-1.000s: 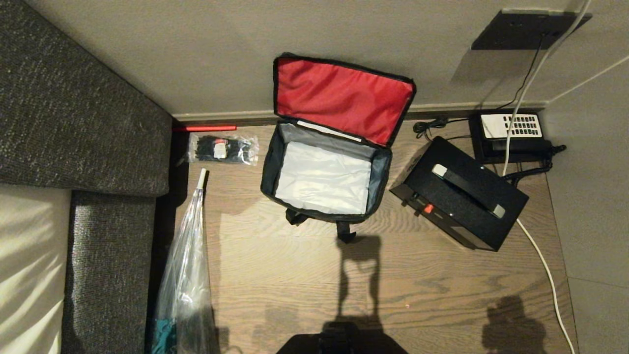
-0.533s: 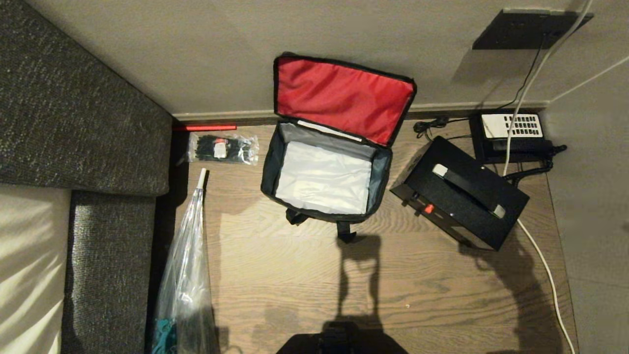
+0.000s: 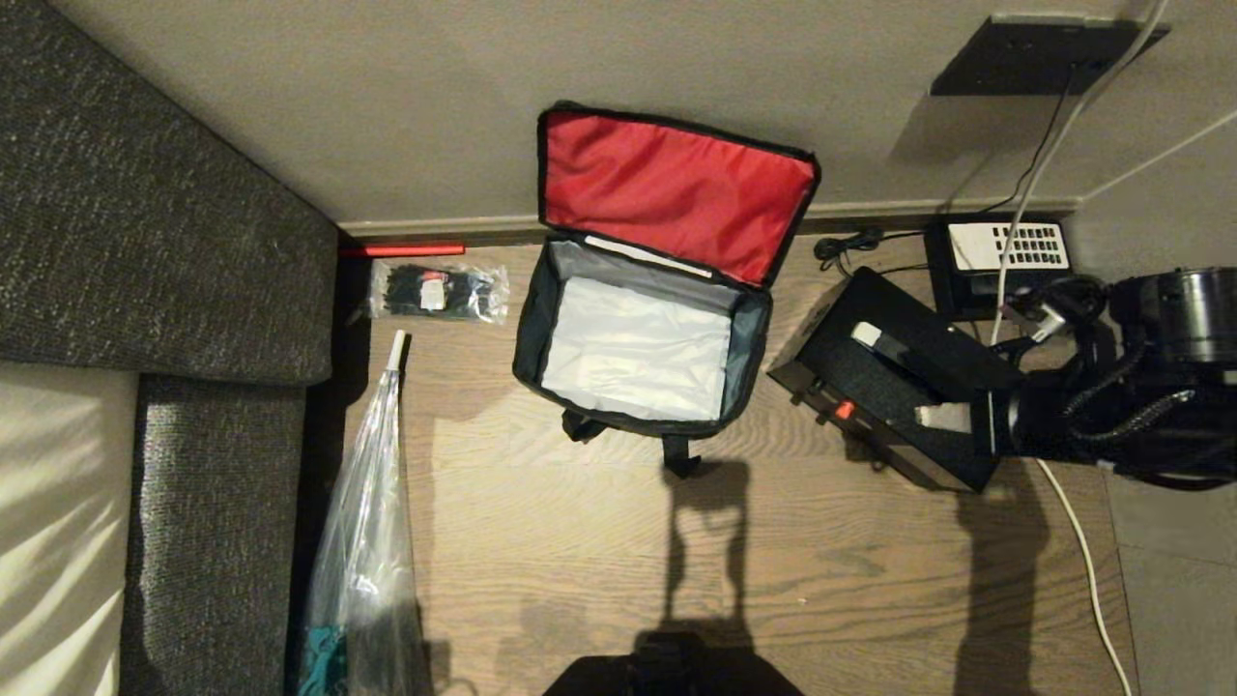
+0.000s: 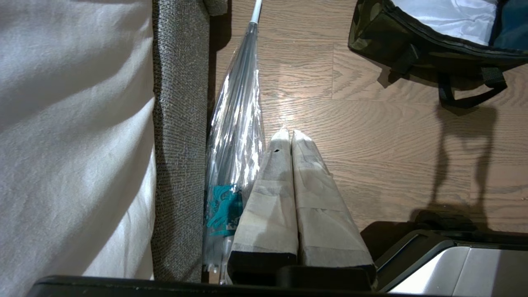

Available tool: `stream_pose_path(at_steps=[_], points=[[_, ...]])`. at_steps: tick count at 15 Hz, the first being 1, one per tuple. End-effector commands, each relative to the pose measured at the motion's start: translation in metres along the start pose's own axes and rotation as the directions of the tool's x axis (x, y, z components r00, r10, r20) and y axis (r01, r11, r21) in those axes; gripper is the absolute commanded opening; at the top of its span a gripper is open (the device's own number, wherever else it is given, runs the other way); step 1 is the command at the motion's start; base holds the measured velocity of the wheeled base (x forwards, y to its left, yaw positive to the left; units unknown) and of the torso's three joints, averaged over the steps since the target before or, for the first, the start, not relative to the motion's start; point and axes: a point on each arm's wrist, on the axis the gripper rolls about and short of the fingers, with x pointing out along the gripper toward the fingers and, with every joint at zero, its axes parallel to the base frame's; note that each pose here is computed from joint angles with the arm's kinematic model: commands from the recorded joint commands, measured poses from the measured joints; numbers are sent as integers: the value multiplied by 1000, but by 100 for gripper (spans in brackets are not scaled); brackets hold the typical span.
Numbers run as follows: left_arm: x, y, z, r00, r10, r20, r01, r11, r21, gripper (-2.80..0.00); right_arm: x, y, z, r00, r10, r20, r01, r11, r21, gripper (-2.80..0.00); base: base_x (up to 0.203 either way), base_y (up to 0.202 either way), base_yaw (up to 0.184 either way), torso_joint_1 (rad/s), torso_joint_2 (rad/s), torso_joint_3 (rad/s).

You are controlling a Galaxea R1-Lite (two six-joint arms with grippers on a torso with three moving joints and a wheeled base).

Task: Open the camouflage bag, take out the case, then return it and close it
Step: Release the handle

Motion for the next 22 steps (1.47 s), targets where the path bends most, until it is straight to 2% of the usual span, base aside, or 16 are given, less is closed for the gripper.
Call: stream_pose_path(at_steps=[1, 3, 4, 6, 7, 8, 9, 10, 12, 13, 14, 16, 18, 20, 21, 22], points=[[0, 0, -1, 1000, 1, -1, -1, 1000, 0, -280, 21, -11, -8, 999, -7, -43, 7, 1000, 16, 0, 0, 0, 0, 0, 0, 0], [0, 0, -1, 1000, 1, -1, -1, 1000, 0, -280, 22, -12, -10, 998, -13, -65, 11, 1000, -22, 0, 0, 0, 0, 0, 0, 0], [0, 0, -1, 1000, 1, -1, -1, 1000, 0, -280, 21, -13, -13, 996, -30, -86, 23, 996, -82, 0, 0, 0, 0, 0, 0, 0], [0, 0, -1, 1000, 1, -1, -1, 1000, 0, -280, 21, -17, -26, 973, -177, -146, 151, 973, -176, 0, 0, 0, 0, 0, 0, 0], [0, 0, -1, 1000, 1, -1, -1, 1000, 0, -280, 22, -20, -30, 949, -270, -164, 231, 947, -223, 0, 0, 0, 0, 0, 0, 0], [0, 0, -1, 1000, 1, -1, -1, 1000, 0, -280, 23, -22, -31, 916, -366, -166, 313, 909, -276, 0, 0, 0, 0, 0, 0, 0], [0, 0, -1, 1000, 1, -1, -1, 1000, 0, -280, 23, -25, -32, 869, -468, -159, 399, 854, -334, 0, 0, 0, 0, 0, 0, 0], [0, 0, -1, 1000, 1, -1, -1, 1000, 0, -280, 23, -28, -33, 808, -572, -144, 484, 783, -390, 0, 0, 0, 0, 0, 0, 0], [0, 0, -1, 1000, 1, -1, -1, 1000, 0, -280, 27, -33, -33, 649, -759, -52, 644, 585, -494, 0, 0, 0, 0, 0, 0, 0], [0, 0, -1, 1000, 1, -1, -1, 1000, 0, -280, 32, -34, -35, 591, -807, 0, 682, 500, -534, 0, 0, 0, 0, 0, 0, 0], [0, 0, -1, 1000, 1, -1, -1, 1000, 0, -280, 39, -34, -38, 567, -823, 44, 695, 449, -562, 0, 0, 0, 0, 0, 0, 0], [0, 0, -1, 1000, 1, -1, -1, 1000, 0, -280, 52, -29, -41, 566, -814, 126, 699, 394, -597, 0, 0, 0, 0, 0, 0, 0], [0, 0, -1, 1000, 1, -1, -1, 1000, 0, -280, 63, -24, -36, 569, -787, 237, 726, 346, -594, 0, 0, 0, 0, 0, 0, 0], [0, 0, -1, 1000, 1, -1, -1, 1000, 0, -280, 69, -19, -28, 570, -740, 358, 746, 284, -602, 0, 0, 0, 0, 0, 0, 0], [0, 0, -1, 1000, 2, -1, -2, 1000, 0, -280, 71, -18, -28, 604, -687, 403, 730, 275, -626, 0, 0, 0, 0, 0, 0, 0], [0, 0, -1, 1000, 1, -1, -1, 1000, 0, -280, 74, -17, -28, 655, -628, 421, 697, 287, -657, 0, 0, 0, 0, 0, 0, 0]])
